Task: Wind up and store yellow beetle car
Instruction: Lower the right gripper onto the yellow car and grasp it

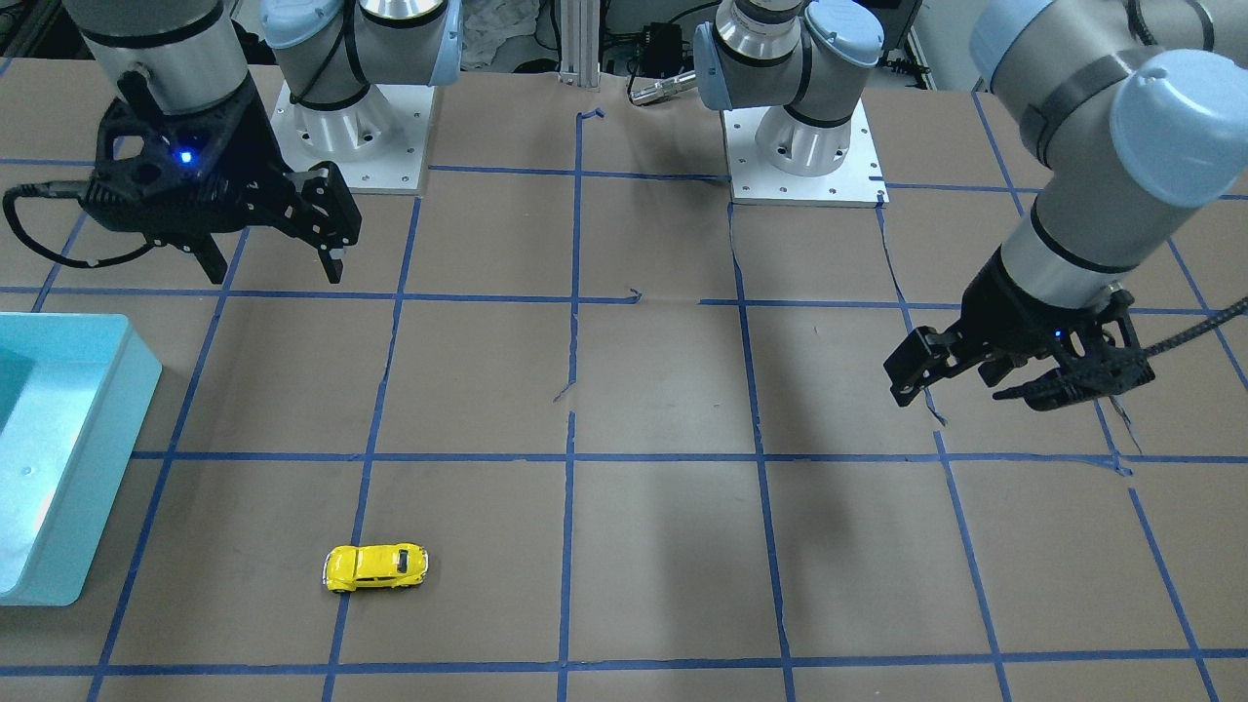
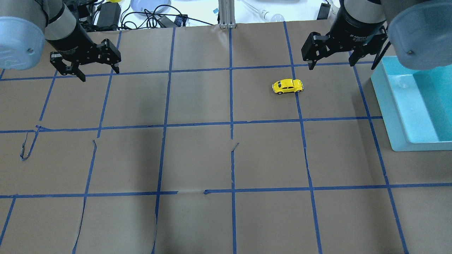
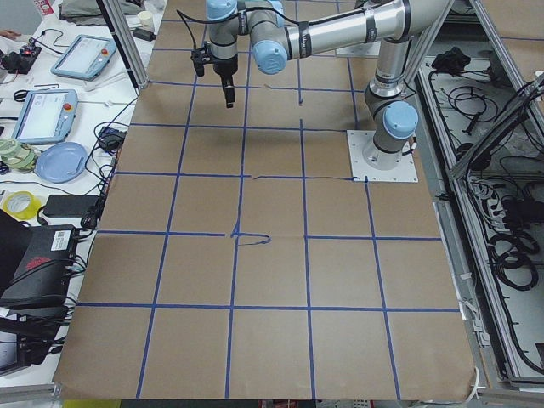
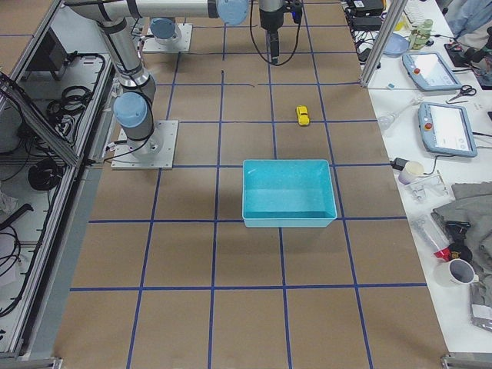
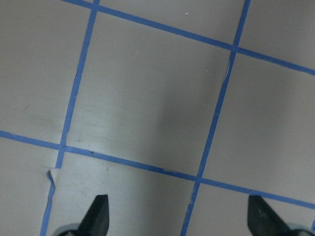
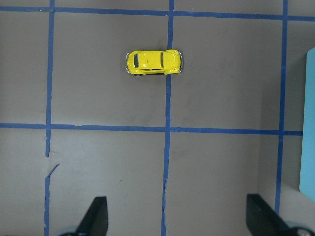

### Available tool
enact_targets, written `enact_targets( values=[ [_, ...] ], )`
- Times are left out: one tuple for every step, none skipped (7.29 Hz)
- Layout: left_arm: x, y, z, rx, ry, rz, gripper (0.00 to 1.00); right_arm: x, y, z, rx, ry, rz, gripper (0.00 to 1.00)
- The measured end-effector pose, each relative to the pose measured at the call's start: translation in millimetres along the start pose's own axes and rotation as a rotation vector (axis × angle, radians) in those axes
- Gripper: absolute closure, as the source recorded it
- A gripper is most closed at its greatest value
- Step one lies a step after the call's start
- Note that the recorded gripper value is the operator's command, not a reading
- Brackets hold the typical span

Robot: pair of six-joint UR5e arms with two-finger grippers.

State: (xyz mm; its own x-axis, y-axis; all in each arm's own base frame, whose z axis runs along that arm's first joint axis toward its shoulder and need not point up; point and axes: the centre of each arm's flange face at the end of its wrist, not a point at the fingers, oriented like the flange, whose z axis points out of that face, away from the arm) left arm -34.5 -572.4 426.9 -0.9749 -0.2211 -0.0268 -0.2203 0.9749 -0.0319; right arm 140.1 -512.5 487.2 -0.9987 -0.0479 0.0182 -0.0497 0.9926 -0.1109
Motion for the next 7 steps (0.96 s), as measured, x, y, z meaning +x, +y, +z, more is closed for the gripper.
enact_targets(
  values=[
    [0.4, 8.1, -3.4, -0.014, -0.027, 0.028, 0.0, -1.1, -11.8, 23.0, -0.036, -0.003, -0.036, 0.0],
    [1.0, 12.9, -5.9, -0.021, -0.04, 0.043, 0.0, -1.8, -28.7, 47.5, -0.037, -0.005, -0.118, 0.0],
    [1.2, 16.0, -9.1, -0.021, -0.044, 0.048, 0.0, -1.6, -49.5, 72.0, 0.0, -0.001, -0.239, 0.0],
    [1.5, 19.9, -14.3, -0.015, -0.044, 0.05, 0.0, -0.9, -68.2, 98.6, 0.022, 0.004, -0.399, 0.0],
    [4.5, 25.6, -22.1, -0.006, -0.029, 0.052, 0.0, 0.0, -84.3, 126.7, 0.029, 0.009, -0.57, 0.0],
    [13.9, 33.6, -32.3, 0.007, 0.011, 0.061, 0.0, 0.3, -97.7, 154.8, 0.029, 0.011, -0.738, 0.0],
    [26.4, 41.7, -39.2, 0.016, 0.039, 0.081, 0.0, -0.3, -106.3, 181.4, 0.02, 0.0, -0.911, 0.0]
  ],
)
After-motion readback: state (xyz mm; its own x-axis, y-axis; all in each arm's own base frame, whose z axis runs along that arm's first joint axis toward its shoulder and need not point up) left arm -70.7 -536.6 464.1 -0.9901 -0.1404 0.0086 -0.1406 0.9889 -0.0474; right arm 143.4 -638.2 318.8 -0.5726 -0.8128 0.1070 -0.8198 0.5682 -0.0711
